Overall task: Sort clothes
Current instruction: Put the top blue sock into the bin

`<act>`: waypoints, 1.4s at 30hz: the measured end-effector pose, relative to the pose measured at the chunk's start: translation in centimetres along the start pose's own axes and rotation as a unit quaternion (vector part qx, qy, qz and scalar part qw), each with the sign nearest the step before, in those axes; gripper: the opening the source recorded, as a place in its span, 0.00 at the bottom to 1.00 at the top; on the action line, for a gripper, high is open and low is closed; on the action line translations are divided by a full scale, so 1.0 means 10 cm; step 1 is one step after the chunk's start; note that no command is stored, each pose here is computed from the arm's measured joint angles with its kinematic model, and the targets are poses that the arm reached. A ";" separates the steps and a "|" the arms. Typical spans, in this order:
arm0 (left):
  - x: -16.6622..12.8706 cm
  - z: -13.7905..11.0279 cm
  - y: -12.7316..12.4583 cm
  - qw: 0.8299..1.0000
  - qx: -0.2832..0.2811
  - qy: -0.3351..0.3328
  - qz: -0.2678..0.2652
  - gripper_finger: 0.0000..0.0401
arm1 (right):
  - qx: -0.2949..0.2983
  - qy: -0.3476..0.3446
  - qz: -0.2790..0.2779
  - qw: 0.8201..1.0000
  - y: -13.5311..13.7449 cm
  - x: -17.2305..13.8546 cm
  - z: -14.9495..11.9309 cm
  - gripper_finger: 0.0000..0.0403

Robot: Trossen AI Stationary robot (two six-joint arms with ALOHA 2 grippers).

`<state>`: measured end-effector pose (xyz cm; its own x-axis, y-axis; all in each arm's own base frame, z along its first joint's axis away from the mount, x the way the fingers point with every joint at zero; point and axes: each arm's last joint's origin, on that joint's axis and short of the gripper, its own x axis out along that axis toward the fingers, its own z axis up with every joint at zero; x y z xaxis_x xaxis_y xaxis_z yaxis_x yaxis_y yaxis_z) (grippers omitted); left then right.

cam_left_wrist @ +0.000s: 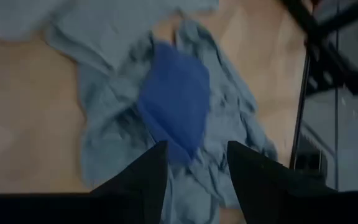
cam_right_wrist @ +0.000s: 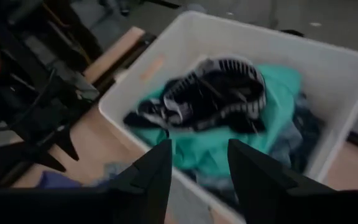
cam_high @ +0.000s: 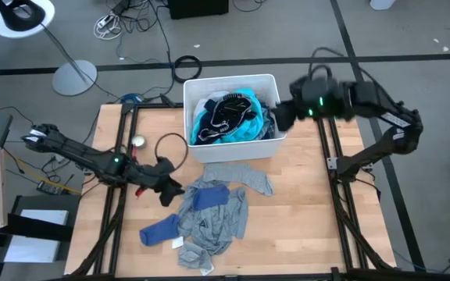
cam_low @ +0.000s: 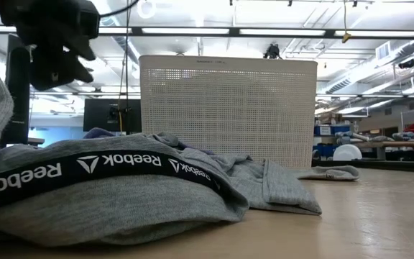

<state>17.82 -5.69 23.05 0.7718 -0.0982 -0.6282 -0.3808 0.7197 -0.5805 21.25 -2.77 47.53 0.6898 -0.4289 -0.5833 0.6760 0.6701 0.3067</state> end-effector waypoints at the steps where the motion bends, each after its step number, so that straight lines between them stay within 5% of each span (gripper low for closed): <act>1: 0.04 -0.01 0.00 1.000 0.003 0.015 -0.002 0.43 | 0.004 -0.001 -0.011 1.000 0.05 -0.05 -0.08 0.39; 8: 0.33 -0.11 -0.03 0.995 0.007 0.096 -0.010 0.43 | 0.012 0.036 -0.088 0.995 0.22 -0.30 -0.61 0.39; 16: 0.70 -0.12 -0.06 0.995 0.007 0.093 -0.024 0.43 | 0.003 0.074 -0.041 0.996 0.38 -0.34 -1.06 0.38; 23: 1.02 -0.10 0.08 0.994 -0.068 0.080 0.017 0.42 | -0.013 0.113 -0.011 0.993 0.56 0.00 -1.77 0.38; 31: 1.08 -0.06 0.09 0.992 -0.113 0.058 0.020 0.04 | 0.017 0.173 0.121 0.977 0.56 0.56 -2.78 0.35; 35: 1.02 0.08 -0.10 0.993 -0.120 0.019 0.005 0.01 | 0.020 0.178 0.139 0.974 0.40 0.72 -3.07 0.33; 42: 0.78 0.51 -0.60 0.997 -0.076 -0.020 0.021 0.00 | -0.047 0.190 0.082 0.977 0.16 0.85 -3.19 0.31</act>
<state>28.75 -7.27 24.25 0.7720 -0.0411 -0.6343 -0.4837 0.6094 -0.6282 19.92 13.95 19.02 0.6281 -0.0667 -0.7752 0.5252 0.7714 0.3592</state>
